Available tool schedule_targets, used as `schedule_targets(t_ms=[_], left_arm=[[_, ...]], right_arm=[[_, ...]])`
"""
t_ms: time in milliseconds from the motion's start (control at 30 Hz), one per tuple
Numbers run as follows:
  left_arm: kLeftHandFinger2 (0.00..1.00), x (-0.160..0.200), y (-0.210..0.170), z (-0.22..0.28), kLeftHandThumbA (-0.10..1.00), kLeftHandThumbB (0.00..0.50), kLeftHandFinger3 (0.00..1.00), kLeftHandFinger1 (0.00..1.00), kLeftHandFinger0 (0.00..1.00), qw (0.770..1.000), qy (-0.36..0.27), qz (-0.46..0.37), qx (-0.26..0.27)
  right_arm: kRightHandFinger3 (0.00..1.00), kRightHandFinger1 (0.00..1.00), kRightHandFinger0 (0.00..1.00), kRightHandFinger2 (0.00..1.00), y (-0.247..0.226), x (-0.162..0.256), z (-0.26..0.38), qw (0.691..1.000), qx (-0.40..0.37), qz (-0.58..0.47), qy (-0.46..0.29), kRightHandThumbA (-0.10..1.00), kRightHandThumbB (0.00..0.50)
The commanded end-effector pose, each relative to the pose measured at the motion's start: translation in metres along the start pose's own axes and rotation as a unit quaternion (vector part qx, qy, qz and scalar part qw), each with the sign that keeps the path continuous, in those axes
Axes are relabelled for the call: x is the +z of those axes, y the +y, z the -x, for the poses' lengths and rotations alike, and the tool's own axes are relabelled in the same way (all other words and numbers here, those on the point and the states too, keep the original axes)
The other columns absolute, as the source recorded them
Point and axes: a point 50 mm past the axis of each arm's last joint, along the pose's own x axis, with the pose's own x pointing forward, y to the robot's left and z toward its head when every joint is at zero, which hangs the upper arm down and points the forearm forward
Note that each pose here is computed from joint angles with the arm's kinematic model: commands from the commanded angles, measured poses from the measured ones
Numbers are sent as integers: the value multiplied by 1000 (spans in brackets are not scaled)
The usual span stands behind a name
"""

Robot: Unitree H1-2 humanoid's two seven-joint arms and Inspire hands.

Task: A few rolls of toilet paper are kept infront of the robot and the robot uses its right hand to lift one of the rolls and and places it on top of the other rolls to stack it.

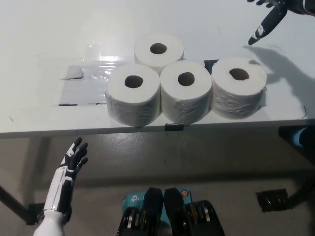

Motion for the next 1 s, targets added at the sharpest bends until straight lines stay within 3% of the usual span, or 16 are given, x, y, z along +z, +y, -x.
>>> schedule_targets(t_ms=[0,233,367,467,800,967], left_arm=[[1000,14,6,-4,1000,87,1000,1000,1000,1000,-26,-11,-2],[1000,12,5,-4,1000,89,1000,1000,1000,1000,-26,-10,-4],[1000,13,5,-3,1000,91,1000,1000,1000,1000,-25,-9,-4],[1000,14,5,-3,1000,93,1000,1000,1000,1000,-23,-5,-4],[1000,15,5,-5,1000,30,1000,1000,1000,1000,-24,-13,-5],[1000,15,5,-5,1000,32,1000,1000,1000,1000,-20,-8,-9]], right_arm=[[1000,1000,1000,1000,-31,30,14,998,-14,57,-25,1000,376],[1000,1000,1000,1000,-19,34,3,996,1,92,-5,1000,384],[1000,1000,1000,1000,-9,36,-5,993,14,117,-1,1000,425],[1000,1000,1000,1000,0,41,-11,991,16,129,12,1000,394],[1000,1000,1000,1000,28,41,-28,993,33,110,1,1000,397],[1000,1000,1000,1000,31,37,-31,993,37,109,3,1000,404]])
